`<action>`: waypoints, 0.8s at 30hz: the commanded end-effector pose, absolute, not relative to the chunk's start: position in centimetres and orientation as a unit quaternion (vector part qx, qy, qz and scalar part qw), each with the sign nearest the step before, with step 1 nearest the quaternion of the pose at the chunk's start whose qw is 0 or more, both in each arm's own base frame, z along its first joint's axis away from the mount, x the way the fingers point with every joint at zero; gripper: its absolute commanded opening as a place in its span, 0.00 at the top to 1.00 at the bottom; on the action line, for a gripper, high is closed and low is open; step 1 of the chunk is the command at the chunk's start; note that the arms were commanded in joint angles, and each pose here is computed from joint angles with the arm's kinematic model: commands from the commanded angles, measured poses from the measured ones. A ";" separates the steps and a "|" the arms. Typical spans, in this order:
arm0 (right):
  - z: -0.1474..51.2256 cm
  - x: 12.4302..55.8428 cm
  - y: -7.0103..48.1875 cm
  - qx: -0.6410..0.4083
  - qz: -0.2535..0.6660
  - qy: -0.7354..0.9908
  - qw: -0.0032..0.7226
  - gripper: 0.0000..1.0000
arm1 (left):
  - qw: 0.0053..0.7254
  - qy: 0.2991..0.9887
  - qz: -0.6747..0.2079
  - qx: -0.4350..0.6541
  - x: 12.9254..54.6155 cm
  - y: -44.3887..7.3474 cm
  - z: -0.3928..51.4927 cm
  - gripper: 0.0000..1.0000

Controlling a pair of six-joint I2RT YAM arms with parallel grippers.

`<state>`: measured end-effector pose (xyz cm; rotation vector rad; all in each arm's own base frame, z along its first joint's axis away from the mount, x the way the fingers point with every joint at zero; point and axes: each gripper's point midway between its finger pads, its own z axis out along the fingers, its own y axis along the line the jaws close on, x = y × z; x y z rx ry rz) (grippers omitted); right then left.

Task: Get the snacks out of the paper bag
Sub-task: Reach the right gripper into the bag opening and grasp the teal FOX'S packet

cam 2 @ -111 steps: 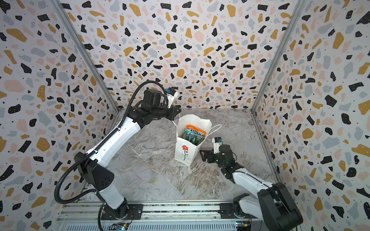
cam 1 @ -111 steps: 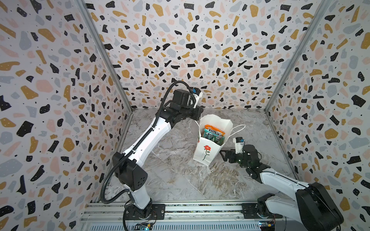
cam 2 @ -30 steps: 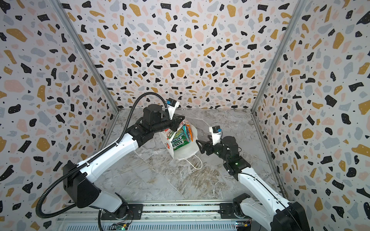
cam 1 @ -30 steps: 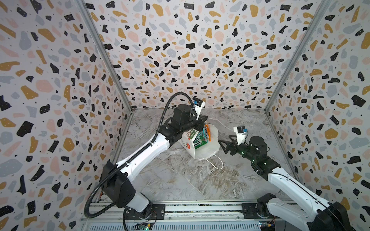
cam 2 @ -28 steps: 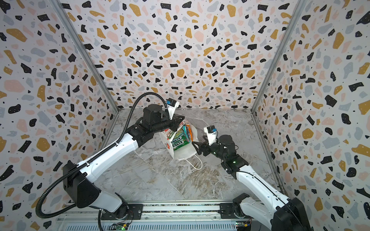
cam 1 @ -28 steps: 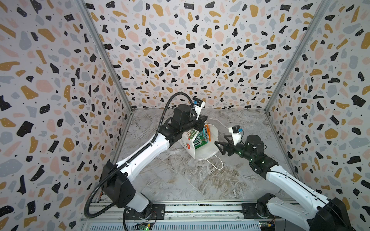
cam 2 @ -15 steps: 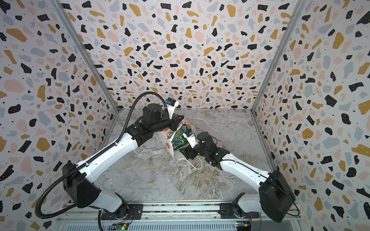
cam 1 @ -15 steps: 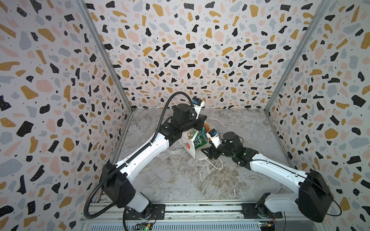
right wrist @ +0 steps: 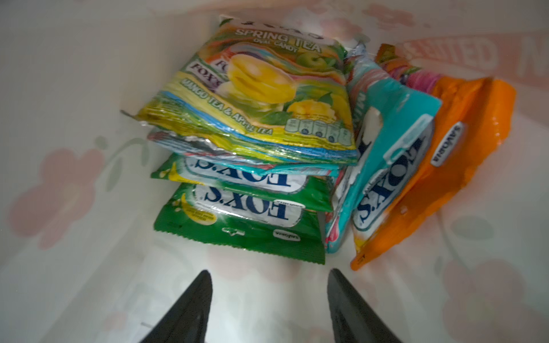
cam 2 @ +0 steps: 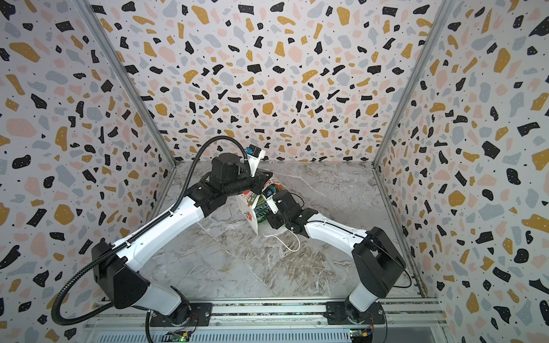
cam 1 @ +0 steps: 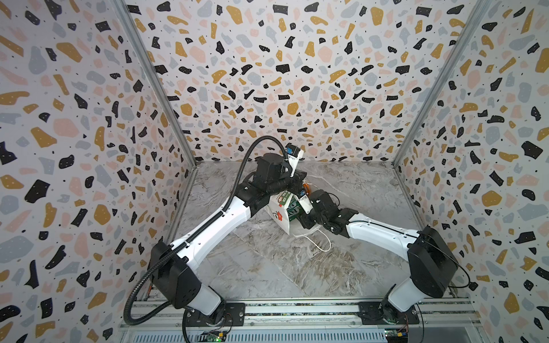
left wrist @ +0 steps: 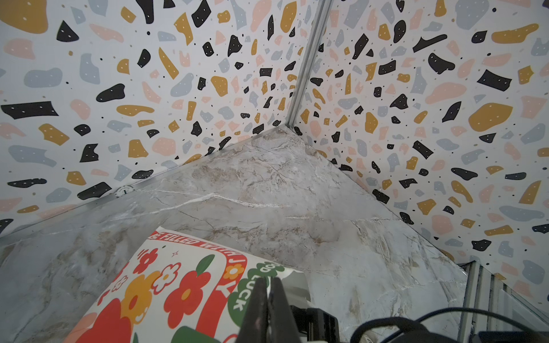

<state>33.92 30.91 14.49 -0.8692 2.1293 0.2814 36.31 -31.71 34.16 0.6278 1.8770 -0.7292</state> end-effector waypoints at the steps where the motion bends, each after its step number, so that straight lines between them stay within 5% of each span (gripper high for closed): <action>1: 16.2 35.4 30.2 -0.322 0.074 0.843 0.425 0.39 | 0.535 0.742 -0.310 0.261 36.2 -31.7 38.2 1.00; 12: 15.7 38.0 30.5 -0.281 0.044 0.849 0.444 0.59 | 0.535 0.740 -0.311 0.263 36.1 -31.7 38.4 1.00; 24: 14.2 39.6 29.9 -0.247 0.014 0.853 0.459 0.63 | 0.540 0.735 -0.314 0.265 35.9 -31.7 39.0 1.00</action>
